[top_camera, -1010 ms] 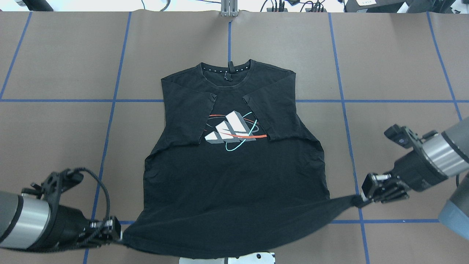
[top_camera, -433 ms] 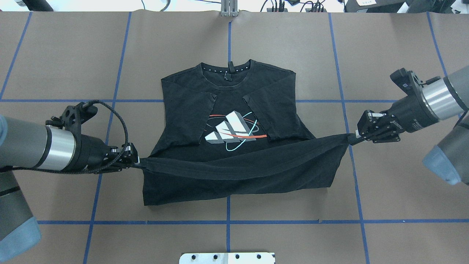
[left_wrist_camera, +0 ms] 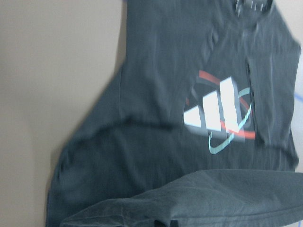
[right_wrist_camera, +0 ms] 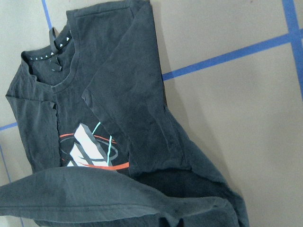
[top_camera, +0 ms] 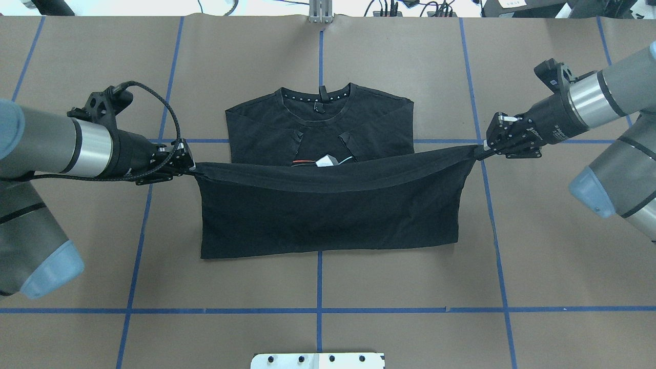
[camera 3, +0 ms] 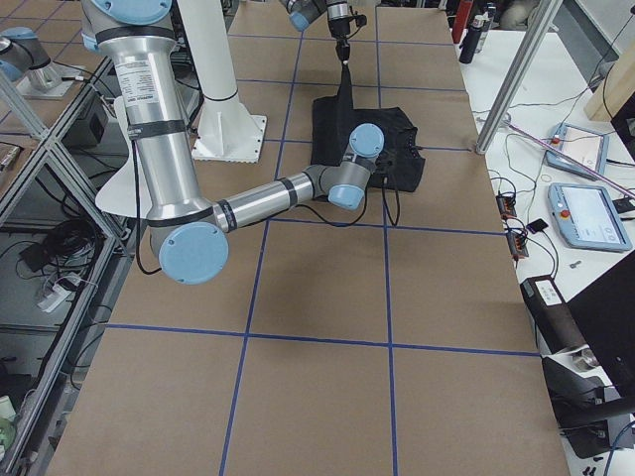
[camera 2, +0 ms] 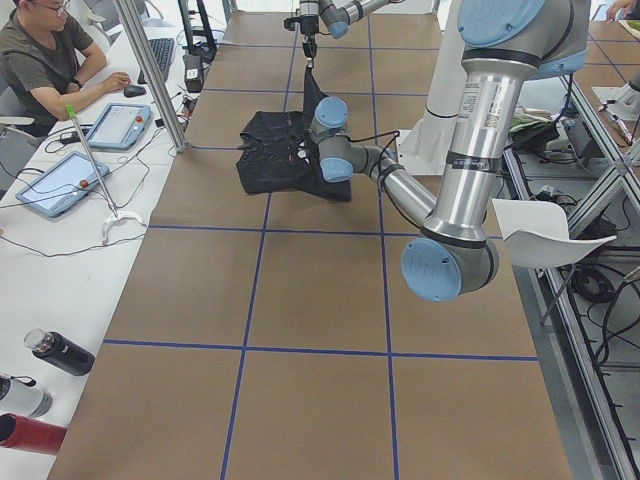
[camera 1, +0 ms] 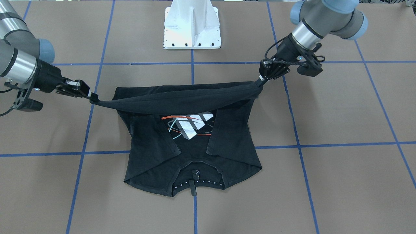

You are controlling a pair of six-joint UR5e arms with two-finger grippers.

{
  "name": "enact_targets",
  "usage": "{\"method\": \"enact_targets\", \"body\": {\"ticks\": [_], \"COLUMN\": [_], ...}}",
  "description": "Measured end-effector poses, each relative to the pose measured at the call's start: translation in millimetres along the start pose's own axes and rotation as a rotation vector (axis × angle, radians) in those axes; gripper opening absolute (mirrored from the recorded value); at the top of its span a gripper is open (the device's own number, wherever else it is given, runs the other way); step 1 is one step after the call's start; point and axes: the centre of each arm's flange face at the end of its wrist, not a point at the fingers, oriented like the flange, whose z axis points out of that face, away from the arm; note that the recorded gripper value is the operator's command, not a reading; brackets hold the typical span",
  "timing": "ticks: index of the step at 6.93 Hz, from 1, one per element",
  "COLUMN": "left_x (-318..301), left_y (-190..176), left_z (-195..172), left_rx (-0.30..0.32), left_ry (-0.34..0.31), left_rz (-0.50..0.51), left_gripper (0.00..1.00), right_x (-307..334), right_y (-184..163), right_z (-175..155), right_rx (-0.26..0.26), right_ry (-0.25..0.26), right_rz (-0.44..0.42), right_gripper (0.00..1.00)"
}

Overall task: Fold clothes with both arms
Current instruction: 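Lift both hem corners and carry them toward the collar with both grippers, then lower the hem onto the collar with both grippers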

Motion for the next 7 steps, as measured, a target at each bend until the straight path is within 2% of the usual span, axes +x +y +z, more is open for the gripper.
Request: {"method": "enact_targets", "body": {"ticks": [3, 6, 7], "left_x": [-12.6, -10.1, -2.8], "left_y": [-58.0, -88.7, -97.8], "left_z": [19.5, 8.3, 17.0], "left_rx": [0.07, 0.117, 0.122], "left_ry": [-0.049, -0.052, -0.054], "left_rz": [0.015, 0.018, 0.015], "left_gripper": [0.0, 0.0, 0.0], "right_x": [-9.7, -22.1, -24.9], "right_y": [-46.2, -80.7, -89.2], "right_z": [-7.2, 3.3, 6.8], "right_rx": [0.054, 0.102, 0.12], "right_ry": [0.0, 0.013, 0.018], "right_rz": [0.025, 0.04, 0.045], "right_gripper": [0.0, 0.0, 0.0]}}
